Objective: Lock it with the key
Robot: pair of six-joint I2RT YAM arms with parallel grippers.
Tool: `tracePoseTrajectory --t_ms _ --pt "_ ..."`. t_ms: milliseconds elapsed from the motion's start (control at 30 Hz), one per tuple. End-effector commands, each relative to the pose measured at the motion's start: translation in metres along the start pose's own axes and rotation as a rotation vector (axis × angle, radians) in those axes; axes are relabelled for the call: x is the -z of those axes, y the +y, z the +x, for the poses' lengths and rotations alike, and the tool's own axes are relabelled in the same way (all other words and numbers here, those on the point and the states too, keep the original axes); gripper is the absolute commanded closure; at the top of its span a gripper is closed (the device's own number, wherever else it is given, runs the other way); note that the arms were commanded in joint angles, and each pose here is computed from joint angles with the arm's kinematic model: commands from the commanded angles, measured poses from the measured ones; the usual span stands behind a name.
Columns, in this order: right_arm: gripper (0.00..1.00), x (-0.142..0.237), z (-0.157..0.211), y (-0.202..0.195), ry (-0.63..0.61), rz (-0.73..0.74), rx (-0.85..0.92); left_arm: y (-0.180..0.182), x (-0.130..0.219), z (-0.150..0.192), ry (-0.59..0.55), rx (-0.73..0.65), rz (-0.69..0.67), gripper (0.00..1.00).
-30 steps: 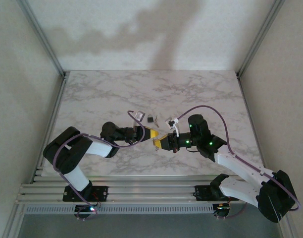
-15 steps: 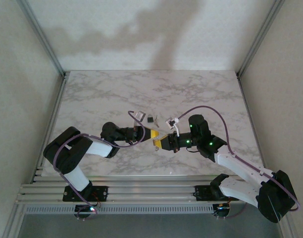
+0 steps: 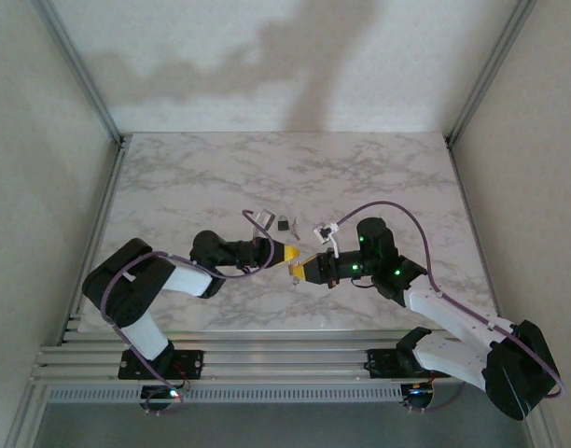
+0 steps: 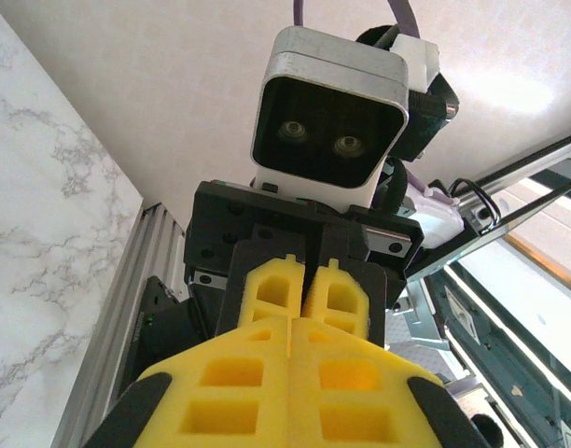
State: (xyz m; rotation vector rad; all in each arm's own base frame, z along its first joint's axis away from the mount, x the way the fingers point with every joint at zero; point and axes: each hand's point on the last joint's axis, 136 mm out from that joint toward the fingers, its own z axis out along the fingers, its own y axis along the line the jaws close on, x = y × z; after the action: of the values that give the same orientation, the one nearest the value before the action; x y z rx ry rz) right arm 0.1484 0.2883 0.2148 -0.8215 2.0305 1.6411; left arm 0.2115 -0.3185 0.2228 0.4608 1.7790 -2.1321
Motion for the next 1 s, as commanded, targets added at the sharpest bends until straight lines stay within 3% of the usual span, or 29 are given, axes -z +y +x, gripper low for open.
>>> tracePoseTrajectory --t_ms 0,667,967 --pt "1.00 0.011 -0.004 0.063 0.008 -0.247 0.222 -0.040 0.011 -0.020 -0.142 -0.212 0.114 1.00" --pt "1.00 0.009 -0.007 0.061 0.017 -0.267 0.213 -0.071 0.015 -0.011 -0.159 -0.306 0.159 1.00" --pt "1.00 0.006 -0.024 0.041 -0.039 -0.119 0.186 -0.074 0.013 -0.008 -0.144 -0.304 0.168 1.00"
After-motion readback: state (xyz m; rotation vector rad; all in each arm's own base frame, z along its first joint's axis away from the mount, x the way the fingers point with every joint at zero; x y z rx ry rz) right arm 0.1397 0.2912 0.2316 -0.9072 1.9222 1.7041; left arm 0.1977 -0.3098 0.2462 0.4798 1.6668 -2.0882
